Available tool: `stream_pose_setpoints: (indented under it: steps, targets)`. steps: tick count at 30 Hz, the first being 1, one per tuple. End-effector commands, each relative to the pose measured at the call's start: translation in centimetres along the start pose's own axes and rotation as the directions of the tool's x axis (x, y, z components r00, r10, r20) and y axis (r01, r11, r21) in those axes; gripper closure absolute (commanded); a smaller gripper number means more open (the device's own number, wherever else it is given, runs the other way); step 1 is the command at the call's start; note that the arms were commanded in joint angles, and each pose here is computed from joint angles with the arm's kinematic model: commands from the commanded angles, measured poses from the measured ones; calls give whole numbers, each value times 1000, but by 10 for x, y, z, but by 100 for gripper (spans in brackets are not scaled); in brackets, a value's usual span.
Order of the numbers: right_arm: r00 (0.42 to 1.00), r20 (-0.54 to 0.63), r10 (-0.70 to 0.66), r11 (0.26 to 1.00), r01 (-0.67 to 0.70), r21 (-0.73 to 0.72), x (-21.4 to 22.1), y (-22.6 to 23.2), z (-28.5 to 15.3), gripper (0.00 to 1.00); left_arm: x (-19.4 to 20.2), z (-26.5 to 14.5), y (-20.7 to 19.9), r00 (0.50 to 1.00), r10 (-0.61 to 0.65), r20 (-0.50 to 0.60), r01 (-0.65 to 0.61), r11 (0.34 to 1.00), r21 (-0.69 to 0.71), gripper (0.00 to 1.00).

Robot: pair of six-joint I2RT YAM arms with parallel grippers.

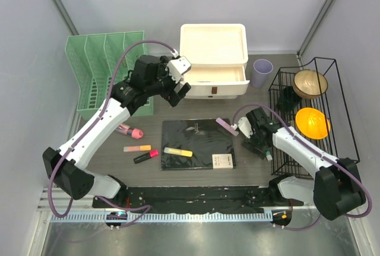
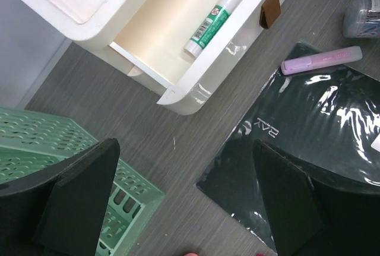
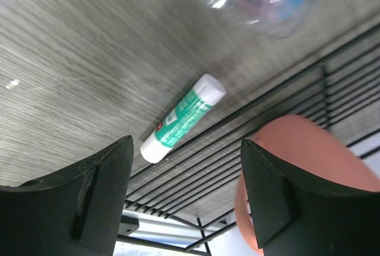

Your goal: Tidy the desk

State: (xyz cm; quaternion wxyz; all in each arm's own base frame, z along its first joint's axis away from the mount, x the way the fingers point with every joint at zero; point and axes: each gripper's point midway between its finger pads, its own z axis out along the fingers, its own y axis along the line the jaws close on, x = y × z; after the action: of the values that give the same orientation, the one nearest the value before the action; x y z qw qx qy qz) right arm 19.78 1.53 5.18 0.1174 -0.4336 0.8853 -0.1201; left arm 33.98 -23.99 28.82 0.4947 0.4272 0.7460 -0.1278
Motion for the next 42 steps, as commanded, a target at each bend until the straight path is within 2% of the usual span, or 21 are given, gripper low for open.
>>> stream_pose_setpoints:
  steps: [1, 14, 21, 32, 35, 37, 38, 42]
  targets:
    - [999, -28, -27, 999, 26, -36, 7, 3, 8, 24, -21, -12, 9, 996, 7, 89, -2, 998, -55, 0]
    - [997, -70, -29, 987, 18, -161, 16, 15, 37, 33, -7, -5, 9, 997, 25, 69, -20, 998, -65, 0]
    - [998, -63, -32, 975, 18, -220, 10, 23, 44, 48, -2, -6, 10, 997, 34, 62, -29, 997, -77, 0]
    - [998, -37, -51, 949, 37, -312, 4, 37, 43, 65, -2, -14, 15, 996, 41, 74, -33, 994, -104, 0]
    - [998, -26, -51, 951, 41, -308, 3, 34, 35, 71, -2, -17, 18, 996, 44, 77, -34, 992, -122, 0]
    - [999, 11, -42, 952, 44, -303, -5, 30, 25, 79, -2, -17, 20, 996, 43, 80, -33, 991, -126, 0]
    - [999, 6, -43, 946, 43, -320, -4, 33, 19, 87, -3, -18, 20, 996, 43, 84, -32, 991, -128, 0]
    - [997, 72, -26, 948, 47, -315, -18, 23, -8, 99, -4, -21, 22, 995, 31, 96, -18, 990, -138, 0]
